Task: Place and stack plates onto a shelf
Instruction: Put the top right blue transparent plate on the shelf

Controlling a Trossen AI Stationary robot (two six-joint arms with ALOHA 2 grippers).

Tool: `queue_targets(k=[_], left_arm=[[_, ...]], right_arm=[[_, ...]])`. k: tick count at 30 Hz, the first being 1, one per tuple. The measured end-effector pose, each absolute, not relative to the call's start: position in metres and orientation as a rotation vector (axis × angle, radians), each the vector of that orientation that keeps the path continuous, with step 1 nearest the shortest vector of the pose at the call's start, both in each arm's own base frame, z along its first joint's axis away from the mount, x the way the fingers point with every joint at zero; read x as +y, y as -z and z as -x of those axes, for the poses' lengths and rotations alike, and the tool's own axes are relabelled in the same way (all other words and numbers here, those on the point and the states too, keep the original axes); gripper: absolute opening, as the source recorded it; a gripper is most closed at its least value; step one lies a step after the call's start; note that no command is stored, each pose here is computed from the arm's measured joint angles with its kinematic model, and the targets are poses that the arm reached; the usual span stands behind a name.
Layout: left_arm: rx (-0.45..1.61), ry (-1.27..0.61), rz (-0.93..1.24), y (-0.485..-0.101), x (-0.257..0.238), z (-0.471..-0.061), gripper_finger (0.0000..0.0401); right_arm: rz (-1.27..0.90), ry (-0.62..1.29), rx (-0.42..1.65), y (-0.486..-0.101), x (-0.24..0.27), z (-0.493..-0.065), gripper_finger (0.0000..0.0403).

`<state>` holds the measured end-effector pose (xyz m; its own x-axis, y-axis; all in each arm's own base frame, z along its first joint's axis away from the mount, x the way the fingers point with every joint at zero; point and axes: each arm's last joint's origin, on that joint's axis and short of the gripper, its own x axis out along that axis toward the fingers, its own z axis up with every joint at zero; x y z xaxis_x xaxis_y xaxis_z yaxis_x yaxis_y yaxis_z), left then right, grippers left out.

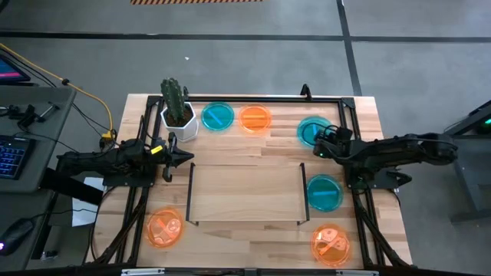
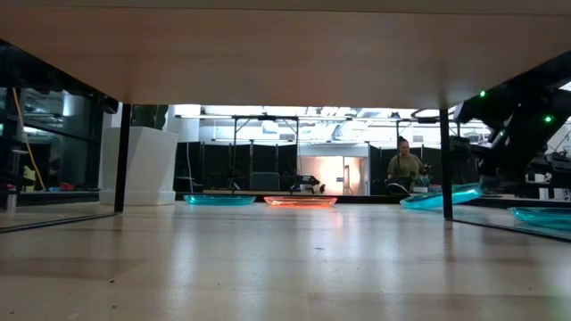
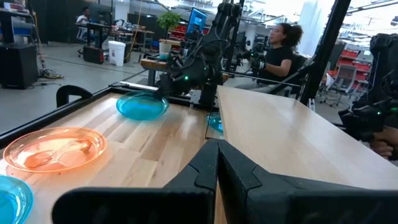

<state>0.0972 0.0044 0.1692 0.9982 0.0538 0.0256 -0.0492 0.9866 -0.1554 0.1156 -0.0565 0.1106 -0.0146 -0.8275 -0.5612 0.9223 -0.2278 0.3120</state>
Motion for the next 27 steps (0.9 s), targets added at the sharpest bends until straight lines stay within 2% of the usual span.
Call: queue_targets(k=[13,27], left_arm=[[-0.030,-0.052,0.156,-0.169,0.004,-0.097,0.0000],[-0.030,-0.052,0.156,-0.169,0.004,-0.097,0.0000]], right_arm=[[-0.766,1.518,0.026,-0.136,-0.053,-0.111,0.0000],[-0.756,1.476,-0.115,-0.154,-0.053,-0.104,0.0000]])
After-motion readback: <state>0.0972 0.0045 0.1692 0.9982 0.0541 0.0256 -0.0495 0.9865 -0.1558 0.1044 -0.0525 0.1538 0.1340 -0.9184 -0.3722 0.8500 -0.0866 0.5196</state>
